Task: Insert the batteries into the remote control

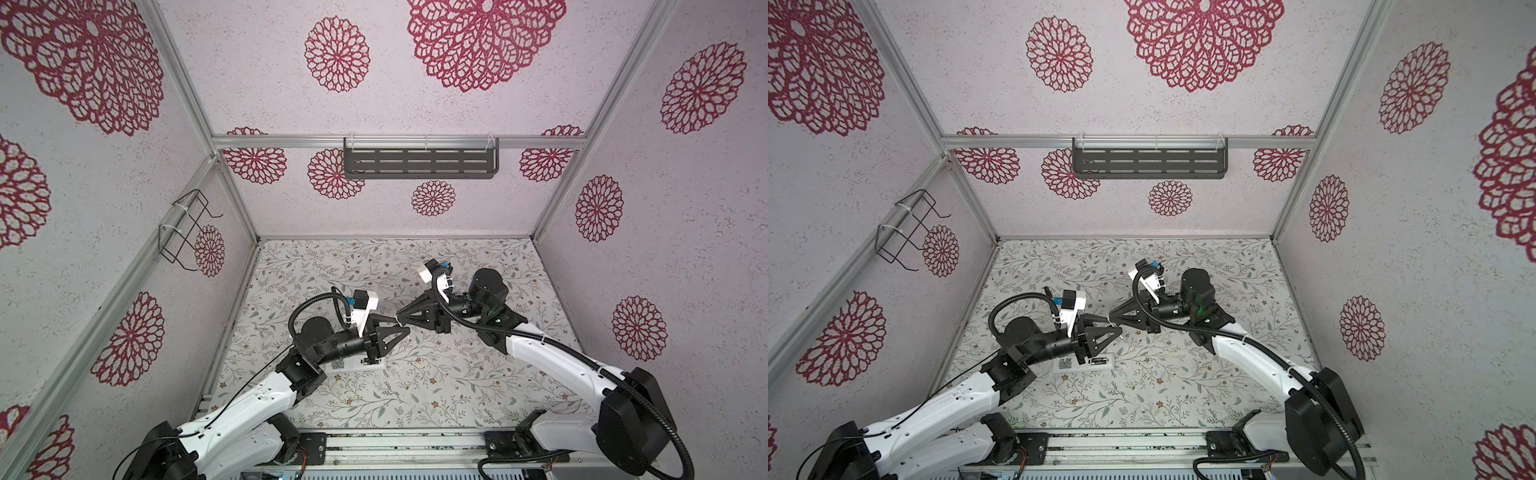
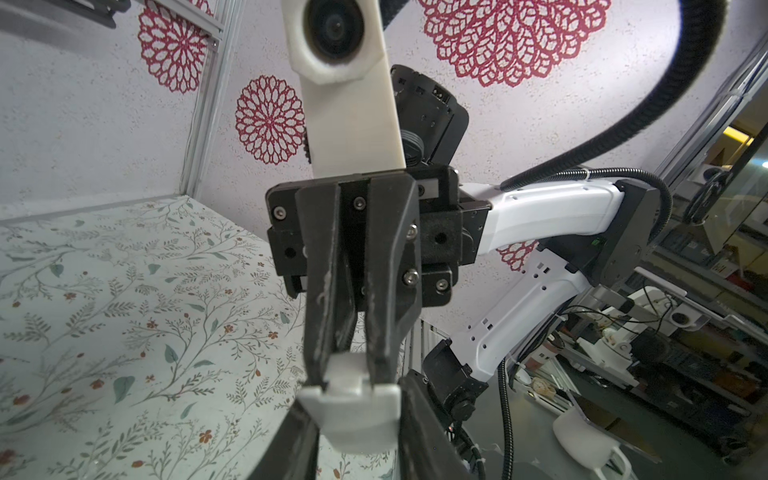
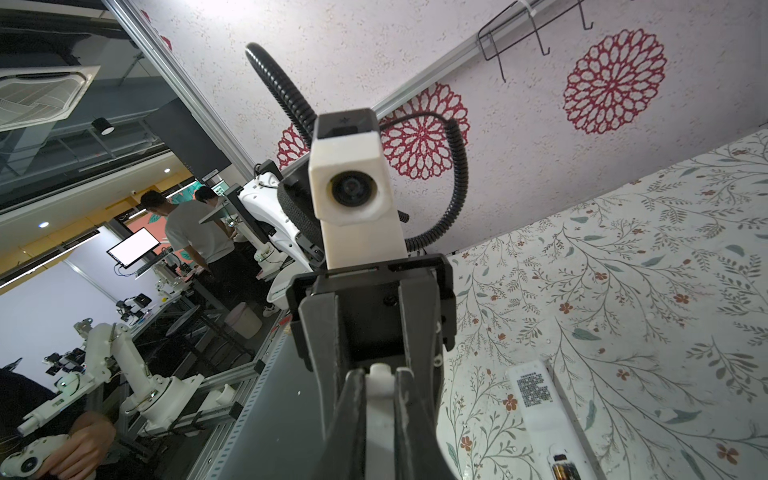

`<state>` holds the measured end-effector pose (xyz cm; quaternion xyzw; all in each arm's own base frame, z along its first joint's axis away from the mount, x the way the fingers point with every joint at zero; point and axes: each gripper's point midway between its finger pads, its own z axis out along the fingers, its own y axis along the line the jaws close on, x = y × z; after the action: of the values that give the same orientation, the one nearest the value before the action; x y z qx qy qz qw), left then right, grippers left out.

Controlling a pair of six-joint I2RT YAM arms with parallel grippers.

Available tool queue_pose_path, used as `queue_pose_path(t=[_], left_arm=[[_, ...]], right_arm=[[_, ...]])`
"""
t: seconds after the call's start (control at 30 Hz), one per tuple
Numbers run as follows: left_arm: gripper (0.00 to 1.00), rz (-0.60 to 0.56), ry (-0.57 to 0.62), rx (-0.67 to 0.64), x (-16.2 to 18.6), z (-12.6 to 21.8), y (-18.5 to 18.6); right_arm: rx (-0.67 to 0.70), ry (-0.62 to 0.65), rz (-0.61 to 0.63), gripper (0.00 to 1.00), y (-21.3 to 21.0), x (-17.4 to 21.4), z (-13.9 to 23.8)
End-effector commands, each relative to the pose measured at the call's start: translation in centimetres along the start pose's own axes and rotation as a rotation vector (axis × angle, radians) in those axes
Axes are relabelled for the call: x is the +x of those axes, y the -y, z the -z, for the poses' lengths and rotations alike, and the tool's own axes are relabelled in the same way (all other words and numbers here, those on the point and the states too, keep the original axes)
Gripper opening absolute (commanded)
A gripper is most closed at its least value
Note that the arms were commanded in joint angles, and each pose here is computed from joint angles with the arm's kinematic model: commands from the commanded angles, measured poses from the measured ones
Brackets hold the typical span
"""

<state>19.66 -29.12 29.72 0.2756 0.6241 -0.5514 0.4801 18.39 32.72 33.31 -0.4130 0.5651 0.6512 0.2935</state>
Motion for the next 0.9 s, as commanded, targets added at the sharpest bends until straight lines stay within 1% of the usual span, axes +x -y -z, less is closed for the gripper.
queue_pose_path(t=[0.0, 0.17, 0.2, 0.23, 0.27, 0.3, 0.33, 0.37, 0.4, 0.43, 0.47, 0.5, 0.53, 0.57, 0.6, 0.63, 0.7, 0.73, 0.77, 0.8, 0.83, 0.87], left_arm=[[0.27, -0.013, 0.009, -0.013, -1.0, -0.1, 0.0], [0.24, -0.01, -0.004, -0.025, -0.7, -0.1, -0.3], [0.23, -0.009, -0.012, -0.03, -0.5, -0.1, -0.5], [0.22, -0.008, -0.021, -0.041, -0.3, -0.1, -0.7], [0.21, -0.007, -0.037, -0.056, -0.1, -0.1, -1.0], [0.19, 0.0, -0.057, -0.081, 0.4, -0.1, -1.6], [0.19, 0.002, -0.074, -0.098, 0.7, -0.1, -2.0], [0.18, 0.007, -0.096, -0.124, 1.2, -0.1, -2.6], [0.18, 0.016, -0.121, -0.154, 1.8, 0.0, -3.3], [0.18, 0.021, -0.142, -0.172, 2.3, 0.0, -3.9], [0.18, 0.033, -0.178, -0.202, 3.0, -0.1, -4.6], [0.18, 0.045, -0.218, -0.231, 3.7, -0.1, -5.4], [0.18, 0.055, -0.251, -0.257, 4.3, -0.2, -6.2], [0.17, 0.071, -0.302, -0.305, 5.2, -0.3, -7.3], [0.16, 0.086, -0.359, -0.331, 6.1, -0.5, -8.1], [0.16, 0.1, -0.411, -0.353, 7.0, -0.8, -8.8], [0.14, 0.148, -0.53, -0.412, 9.0, -1.4, -10.7], [0.14, 0.166, -0.576, -0.432, 9.7, -1.7, -11.3], [0.15, 0.18, -0.623, -0.466, 10.6, -2.1, -12.3], [0.15, 0.19, -0.677, -0.496, 11.4, -2.4, -13.1], [0.15, 0.194, -0.721, -0.524, 12.0, -2.8, -13.7], [0.16, 0.198, -0.763, -0.565, 12.5, -3.2, -14.6]], right_arm=[[0.005, 0.007, 0.071, 0.13, -0.9, -0.2, 0.2], [0.01, 0.008, 0.067, 0.14, -0.7, 0.1, 0.3], [0.012, 0.007, 0.064, 0.15, -0.7, 0.1, 0.3], [0.017, 0.009, 0.06, 0.19, -0.6, 0.1, 0.4], [0.034, 0.015, 0.053, 0.27, -0.2, 0.0, 0.6], [0.062, 0.027, 0.047, 0.32, 0.2, -0.3, 1.0], [0.081, 0.037, 0.044, 0.35, 0.5, -0.5, 1.5], [0.123, 0.054, 0.034, 0.43, 1.2, -0.8, 2.2], [0.185, 0.076, 0.02, 0.53, 2.2, -1.3, 3.2], [0.233, 0.091, 0.015, 0.58, 2.8, -1.6, 4.1], [0.311, 0.112, 0.002, 0.65, 3.9, -2.0, 5.4], [0.412, 0.135, -0.008, 0.72, 5.0, -2.4, 6.9], [0.497, 0.143, -0.024, 0.75, 6.1, -2.4, 8.1], [0.624, 0.155, -0.035, 0.77, 7.4, -2.5, 10.0], [0.745, 0.158, -0.057, 0.83, 8.6, -2.3, 11.7], [0.851, 0.153, -0.073, 0.86, 9.6, -1.9, 13.2], [1.061, 0.099, -0.121, 0.87, 11.3, -0.4, 16.1], [1.136, 0.078, -0.146, 0.88, 11.8, 0.3, 17.3], [1.203, 0.055, -0.171, 0.89, 12.3, 1.2, 18.4], [1.259, 0.038, -0.193, 0.95, 12.6, 2.0, 19.3], [1.299, 0.025, -0.213, 0.95, 12.8, 2.8, 20.0], [1.324, 0.016, -0.227, 0.99, 12.8, 3.6, 20.5]])
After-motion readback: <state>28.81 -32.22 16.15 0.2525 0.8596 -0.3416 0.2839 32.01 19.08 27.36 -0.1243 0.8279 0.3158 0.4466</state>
